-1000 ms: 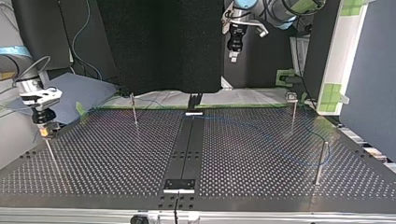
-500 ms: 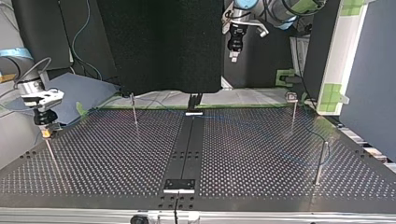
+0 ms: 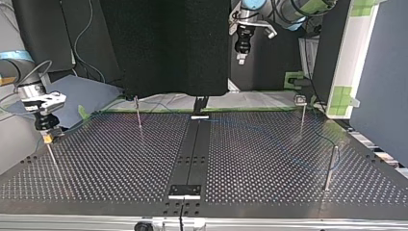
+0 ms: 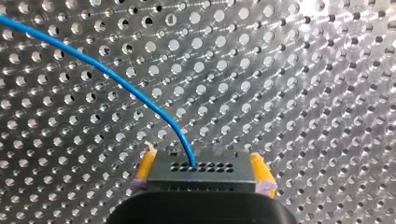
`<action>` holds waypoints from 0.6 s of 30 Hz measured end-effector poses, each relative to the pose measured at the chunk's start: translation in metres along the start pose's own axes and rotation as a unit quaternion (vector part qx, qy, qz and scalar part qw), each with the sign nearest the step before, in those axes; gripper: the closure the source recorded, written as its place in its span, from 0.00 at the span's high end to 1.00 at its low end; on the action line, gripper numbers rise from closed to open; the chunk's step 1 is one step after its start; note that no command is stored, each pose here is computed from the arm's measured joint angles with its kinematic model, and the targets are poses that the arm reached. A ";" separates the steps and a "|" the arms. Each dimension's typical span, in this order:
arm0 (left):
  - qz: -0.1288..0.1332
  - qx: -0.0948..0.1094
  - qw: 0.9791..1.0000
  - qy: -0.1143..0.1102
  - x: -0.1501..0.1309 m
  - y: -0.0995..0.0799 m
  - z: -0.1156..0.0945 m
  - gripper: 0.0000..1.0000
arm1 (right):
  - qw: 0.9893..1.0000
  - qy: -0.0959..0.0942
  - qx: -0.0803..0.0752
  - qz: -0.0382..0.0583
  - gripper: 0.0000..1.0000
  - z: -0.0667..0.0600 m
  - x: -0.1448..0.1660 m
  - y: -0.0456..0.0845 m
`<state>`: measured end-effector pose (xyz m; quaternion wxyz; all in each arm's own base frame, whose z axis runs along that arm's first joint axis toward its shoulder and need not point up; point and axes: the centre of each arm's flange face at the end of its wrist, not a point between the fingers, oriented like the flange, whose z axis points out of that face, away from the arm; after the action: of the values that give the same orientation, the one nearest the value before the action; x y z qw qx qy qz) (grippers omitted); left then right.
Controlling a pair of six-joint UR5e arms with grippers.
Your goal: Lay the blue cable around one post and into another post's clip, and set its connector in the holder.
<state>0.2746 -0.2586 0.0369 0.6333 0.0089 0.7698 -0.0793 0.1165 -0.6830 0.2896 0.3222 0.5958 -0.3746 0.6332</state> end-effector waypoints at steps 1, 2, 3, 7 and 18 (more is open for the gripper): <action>0.000 0.000 1.000 0.001 0.000 0.000 0.000 0.99 | 1.000 0.001 0.000 -0.001 0.08 0.000 0.000 0.000; 0.001 -0.001 1.000 0.001 0.000 0.000 0.000 0.99 | 1.000 0.002 0.000 -0.003 0.08 0.000 0.000 0.001; 0.001 -0.001 1.000 0.002 0.000 0.001 0.000 0.99 | 1.000 0.002 0.000 -0.005 0.08 0.000 0.000 0.001; 0.001 -0.002 1.000 0.003 0.000 0.001 0.000 0.99 | 1.000 0.005 -0.001 -0.008 0.08 0.000 0.002 0.004; 0.001 -0.006 1.000 0.005 0.000 0.004 0.001 0.99 | 1.000 0.002 -0.002 -0.010 0.08 0.000 -0.001 0.005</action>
<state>0.2761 -0.2551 0.0362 0.6297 0.0061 0.7733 -0.0738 0.1120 -0.6852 0.2880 0.3305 0.5974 -0.3697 0.6303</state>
